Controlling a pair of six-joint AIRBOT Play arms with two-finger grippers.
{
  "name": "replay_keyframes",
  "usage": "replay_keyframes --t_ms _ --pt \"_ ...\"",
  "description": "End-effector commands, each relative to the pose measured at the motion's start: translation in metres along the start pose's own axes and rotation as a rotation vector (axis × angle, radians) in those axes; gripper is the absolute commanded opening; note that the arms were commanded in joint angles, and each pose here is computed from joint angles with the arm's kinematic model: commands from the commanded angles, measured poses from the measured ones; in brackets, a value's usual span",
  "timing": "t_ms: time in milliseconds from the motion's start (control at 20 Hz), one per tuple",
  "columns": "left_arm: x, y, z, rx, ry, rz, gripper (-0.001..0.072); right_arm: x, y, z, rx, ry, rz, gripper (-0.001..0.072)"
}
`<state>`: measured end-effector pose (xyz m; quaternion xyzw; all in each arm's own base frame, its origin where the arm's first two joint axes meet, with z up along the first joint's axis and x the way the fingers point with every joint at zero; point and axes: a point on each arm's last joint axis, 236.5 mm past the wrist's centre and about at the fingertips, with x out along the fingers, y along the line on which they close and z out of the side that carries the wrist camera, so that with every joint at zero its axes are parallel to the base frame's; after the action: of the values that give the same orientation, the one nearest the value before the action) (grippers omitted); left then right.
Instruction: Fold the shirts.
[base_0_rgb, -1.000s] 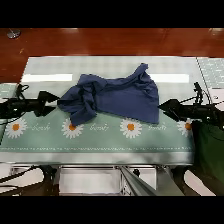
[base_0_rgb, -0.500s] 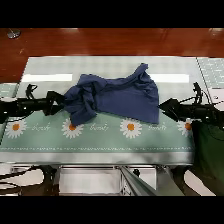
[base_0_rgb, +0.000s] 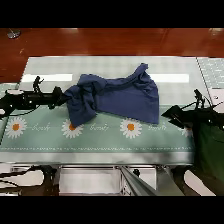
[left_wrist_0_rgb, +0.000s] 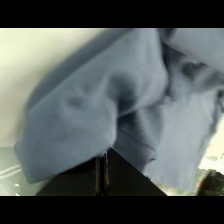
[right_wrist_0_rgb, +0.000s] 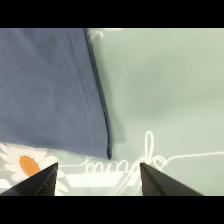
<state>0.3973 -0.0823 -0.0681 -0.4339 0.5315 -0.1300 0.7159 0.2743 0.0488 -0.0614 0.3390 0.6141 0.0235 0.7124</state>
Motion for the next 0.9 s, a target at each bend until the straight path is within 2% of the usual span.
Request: replay_keyframes --t_ms 0,200,600,650,700,750,850 --pt "-0.001 -0.009 -0.001 0.023 0.018 -0.021 0.0020 0.011 -0.001 -0.008 -0.029 0.026 -0.057 0.0596" --pt "-0.001 -0.009 -0.002 0.023 0.022 -0.023 0.0020 0.039 0.000 -0.023 -0.023 0.137 -0.072 0.0596" --pt "-0.002 -0.014 -0.011 0.024 0.061 -0.042 0.0020 0.080 0.057 0.011 -0.034 0.161 0.018 0.0595" --pt "-0.002 -0.015 -0.014 0.024 0.073 -0.048 0.0020 0.084 0.066 0.014 -0.051 0.171 0.024 0.0536" --pt "-0.003 -0.017 -0.017 0.025 0.084 -0.054 0.0020 0.084 0.075 0.020 -0.074 0.167 0.032 0.0314" --pt "-0.005 -0.021 -0.018 0.033 0.088 -0.063 0.0020 0.080 0.089 0.029 -0.131 0.145 0.051 0.0020" --pt "-0.023 -0.049 -0.003 0.092 0.038 -0.103 0.0020 0.054 0.121 0.054 -0.218 0.096 0.094 0.0022"
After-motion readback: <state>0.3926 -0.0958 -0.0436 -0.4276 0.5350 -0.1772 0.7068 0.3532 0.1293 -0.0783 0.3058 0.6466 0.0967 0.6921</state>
